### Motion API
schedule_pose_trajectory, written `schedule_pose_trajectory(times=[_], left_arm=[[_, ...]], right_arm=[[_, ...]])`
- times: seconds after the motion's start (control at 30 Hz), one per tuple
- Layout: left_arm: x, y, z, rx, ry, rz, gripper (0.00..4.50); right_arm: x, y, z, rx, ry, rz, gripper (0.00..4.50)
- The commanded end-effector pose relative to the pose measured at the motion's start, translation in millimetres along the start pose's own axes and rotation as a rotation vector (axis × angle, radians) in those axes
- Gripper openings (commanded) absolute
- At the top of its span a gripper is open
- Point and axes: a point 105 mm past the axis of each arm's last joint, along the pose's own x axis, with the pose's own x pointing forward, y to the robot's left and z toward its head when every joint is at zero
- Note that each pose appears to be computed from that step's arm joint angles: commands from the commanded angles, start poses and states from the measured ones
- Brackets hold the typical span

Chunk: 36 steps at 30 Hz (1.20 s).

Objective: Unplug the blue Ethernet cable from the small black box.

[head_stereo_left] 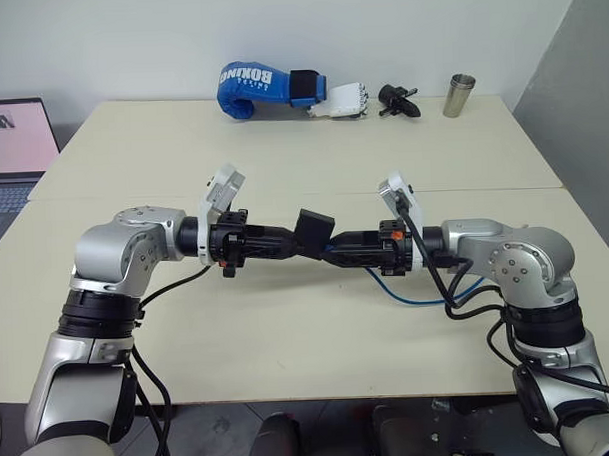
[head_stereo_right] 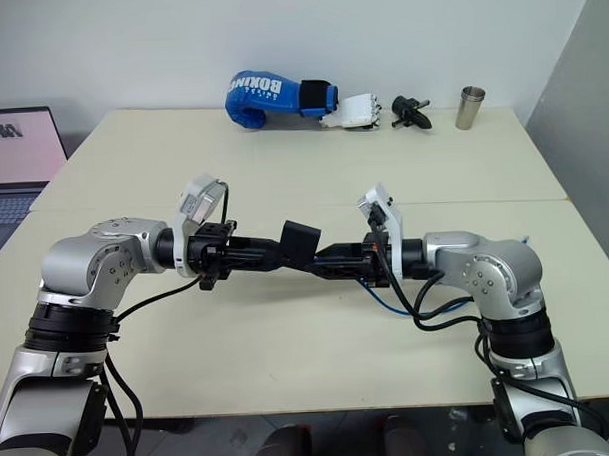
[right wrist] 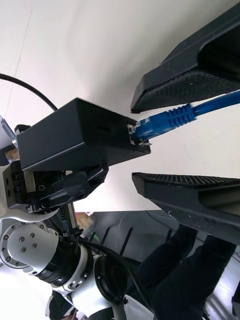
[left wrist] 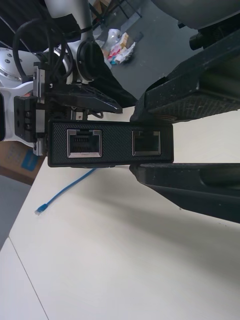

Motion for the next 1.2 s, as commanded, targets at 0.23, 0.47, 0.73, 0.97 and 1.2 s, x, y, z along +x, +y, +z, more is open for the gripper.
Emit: schedule_pose_trajectory(times=[0.23,0.47,0.73,0.97,1.2], left_arm=[[-2.3,-6.1,11.2,0.048,-0.004,-0.014,0.78],[-1.6,-6.4,10.9,0.048,-0.003,-0.016,0.78],[-1.0,-7.0,11.1,0.049,-0.006,-0.021,0.78],[-0.5,-8.2,10.8,0.050,-0.005,-0.027,0.78],[-0.7,-9.9,10.1,0.046,-0.003,-0.035,0.78]], right_arm=[[0.4,5.2,10.6,-0.034,-0.012,0.047,1.99],[1.3,4.8,10.8,-0.032,-0.007,0.053,1.99],[1.6,3.9,9.5,-0.028,0.005,0.055,1.09],[1.2,3.3,9.1,-0.022,0.013,0.061,0.08],[0.7,3.7,8.1,-0.013,0.018,0.068,0.08]])
